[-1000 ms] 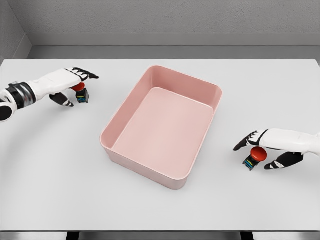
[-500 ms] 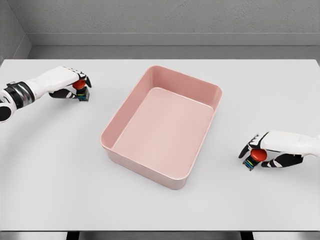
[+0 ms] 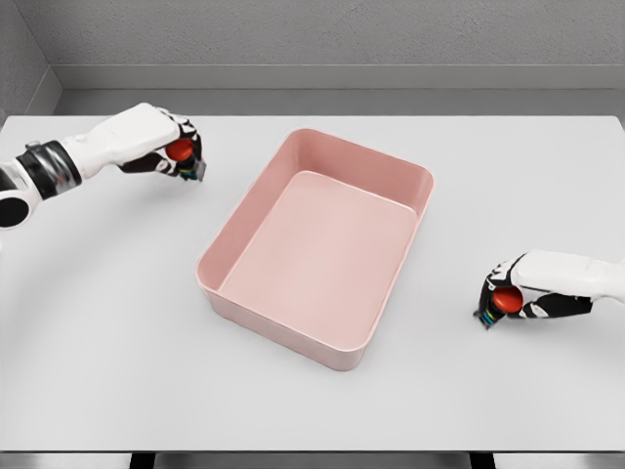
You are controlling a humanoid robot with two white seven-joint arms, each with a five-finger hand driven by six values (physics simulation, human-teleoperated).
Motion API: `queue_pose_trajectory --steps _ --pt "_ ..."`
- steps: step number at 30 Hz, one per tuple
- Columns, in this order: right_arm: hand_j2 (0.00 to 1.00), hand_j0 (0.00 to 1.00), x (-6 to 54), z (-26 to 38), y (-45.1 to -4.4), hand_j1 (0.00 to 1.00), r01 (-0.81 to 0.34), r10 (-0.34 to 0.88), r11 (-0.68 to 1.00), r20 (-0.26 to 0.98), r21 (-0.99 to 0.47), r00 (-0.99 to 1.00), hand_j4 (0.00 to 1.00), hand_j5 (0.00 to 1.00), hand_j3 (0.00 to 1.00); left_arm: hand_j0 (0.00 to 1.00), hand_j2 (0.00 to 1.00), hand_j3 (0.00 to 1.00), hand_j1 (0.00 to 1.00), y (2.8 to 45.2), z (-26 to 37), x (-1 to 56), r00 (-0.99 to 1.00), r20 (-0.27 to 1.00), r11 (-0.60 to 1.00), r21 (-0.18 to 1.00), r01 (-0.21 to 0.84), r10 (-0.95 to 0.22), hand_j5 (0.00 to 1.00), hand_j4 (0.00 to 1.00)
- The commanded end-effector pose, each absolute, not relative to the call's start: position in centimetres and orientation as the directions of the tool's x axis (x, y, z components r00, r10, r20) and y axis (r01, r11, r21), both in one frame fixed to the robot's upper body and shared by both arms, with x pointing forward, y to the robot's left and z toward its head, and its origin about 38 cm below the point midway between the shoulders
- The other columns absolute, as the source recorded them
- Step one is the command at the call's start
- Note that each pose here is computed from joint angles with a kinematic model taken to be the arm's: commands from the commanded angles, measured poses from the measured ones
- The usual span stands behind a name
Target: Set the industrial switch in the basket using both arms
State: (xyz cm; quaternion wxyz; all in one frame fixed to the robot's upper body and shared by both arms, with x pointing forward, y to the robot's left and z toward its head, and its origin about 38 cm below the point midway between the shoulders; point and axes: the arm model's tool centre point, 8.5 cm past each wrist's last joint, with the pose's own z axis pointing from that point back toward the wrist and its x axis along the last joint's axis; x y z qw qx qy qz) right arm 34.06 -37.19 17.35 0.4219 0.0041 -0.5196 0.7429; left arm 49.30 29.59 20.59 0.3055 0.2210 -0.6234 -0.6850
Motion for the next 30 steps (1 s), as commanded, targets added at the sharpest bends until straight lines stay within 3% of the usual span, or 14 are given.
queue_pose_trajectory --steps 1,19,24,30 --pt "0.48 0.48 34.4 17.9 -37.5 0.48 -0.622 0.628 -0.085 0.443 -0.778 -0.64 0.48 0.48 0.48 0.37 0.37 0.37 0.37 29.0 22.3 48.7 -0.742 0.073 -0.015 0.994 0.111 -0.666 0.37 0.37" --pt "0.46 0.46 36.3 21.1 -36.9 0.46 -0.535 0.608 -0.009 0.42 -0.845 -0.674 0.46 0.46 0.46 0.38 0.38 0.38 0.38 19.6 27.1 42.0 -0.929 0.006 0.057 0.998 -0.016 -0.371 0.38 0.38" --pt "0.46 0.46 37.3 22.5 -35.9 0.46 -0.495 0.586 0.005 0.403 -0.869 -0.703 0.46 0.46 0.46 0.38 0.38 0.38 0.38 15.4 24.7 41.0 -0.954 0.066 0.089 0.995 0.041 -0.292 0.38 0.38" --pt "0.46 0.46 38.2 23.9 -34.6 0.46 -0.454 0.557 0.018 0.386 -0.891 -0.735 0.46 0.46 0.46 0.4 0.4 0.4 0.4 13.1 21.3 42.0 -0.947 0.123 0.056 0.992 0.111 -0.295 0.4 0.4"
